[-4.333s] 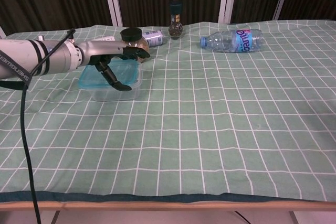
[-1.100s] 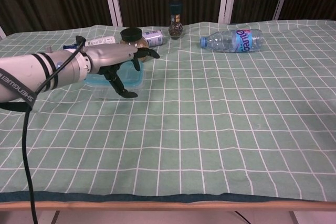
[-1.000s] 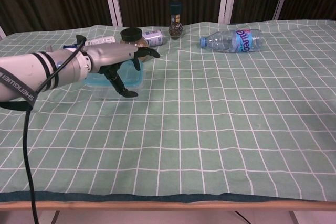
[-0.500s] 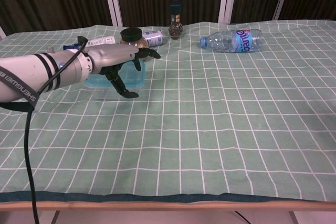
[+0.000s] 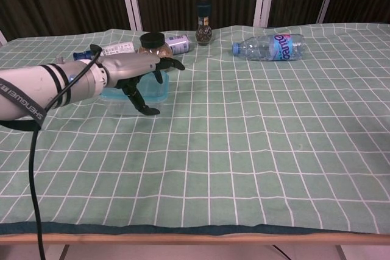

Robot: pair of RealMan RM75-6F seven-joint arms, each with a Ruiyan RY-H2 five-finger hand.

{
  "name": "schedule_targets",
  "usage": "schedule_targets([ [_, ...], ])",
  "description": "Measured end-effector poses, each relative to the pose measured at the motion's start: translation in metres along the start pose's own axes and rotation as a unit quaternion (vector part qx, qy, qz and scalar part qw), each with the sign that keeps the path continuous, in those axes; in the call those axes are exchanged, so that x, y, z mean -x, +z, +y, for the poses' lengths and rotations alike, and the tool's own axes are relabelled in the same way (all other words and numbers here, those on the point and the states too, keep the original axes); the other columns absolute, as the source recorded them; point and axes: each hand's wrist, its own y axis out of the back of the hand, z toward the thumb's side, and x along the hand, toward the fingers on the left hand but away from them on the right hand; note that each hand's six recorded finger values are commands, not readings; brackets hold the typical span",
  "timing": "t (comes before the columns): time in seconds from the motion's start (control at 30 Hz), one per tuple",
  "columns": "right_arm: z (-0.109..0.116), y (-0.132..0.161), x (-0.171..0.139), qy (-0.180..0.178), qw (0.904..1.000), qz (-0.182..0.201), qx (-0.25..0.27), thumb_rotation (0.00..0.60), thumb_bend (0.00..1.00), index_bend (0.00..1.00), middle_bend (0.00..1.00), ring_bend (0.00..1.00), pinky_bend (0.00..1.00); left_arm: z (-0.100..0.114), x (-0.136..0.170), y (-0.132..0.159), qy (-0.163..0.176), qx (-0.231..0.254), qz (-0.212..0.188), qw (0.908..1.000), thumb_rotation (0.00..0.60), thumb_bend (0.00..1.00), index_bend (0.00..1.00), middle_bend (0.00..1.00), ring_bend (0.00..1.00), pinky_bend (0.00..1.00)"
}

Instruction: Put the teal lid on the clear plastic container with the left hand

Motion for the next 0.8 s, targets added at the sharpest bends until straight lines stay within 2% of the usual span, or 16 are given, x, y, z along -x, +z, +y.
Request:
schedule_targets([
  [0.17,0.000,-0.001,0.001,0.001,1.0000,-0.001,0.000,0.600,0.22,0.00,0.00,0.00,0.00,0.002,-0.002,-0.002,0.004,0.002,0.003,1.0000,0.600,0.24,0.00,0.00,0.16,0.00],
  [0.53,0.000,0.000,0.000,0.000,1.0000,0.000,0.000,0.600,0.22,0.00,0.00,0.00,0.00,0.006,0.003,-0.003,0.009,0.005,0.002,0.9999,0.600,0.24,0.00,0.00,0.13,0.00],
  [0.73,-0.001,0.000,0.001,0.002,1.0000,-0.001,-0.002,0.600,0.22,0.00,0.00,0.00,0.00,0.021,0.014,0.003,0.034,0.007,-0.014,0.9993,0.600,0.25,0.00,0.00,0.02,0.00],
  [0.8,-0.002,0.001,0.001,0.003,1.0000,0.000,-0.003,0.600,0.22,0.00,0.00,0.00,0.00,0.027,0.022,0.003,0.049,0.010,-0.019,0.9986,0.600,0.27,0.00,0.00,0.03,0.00],
])
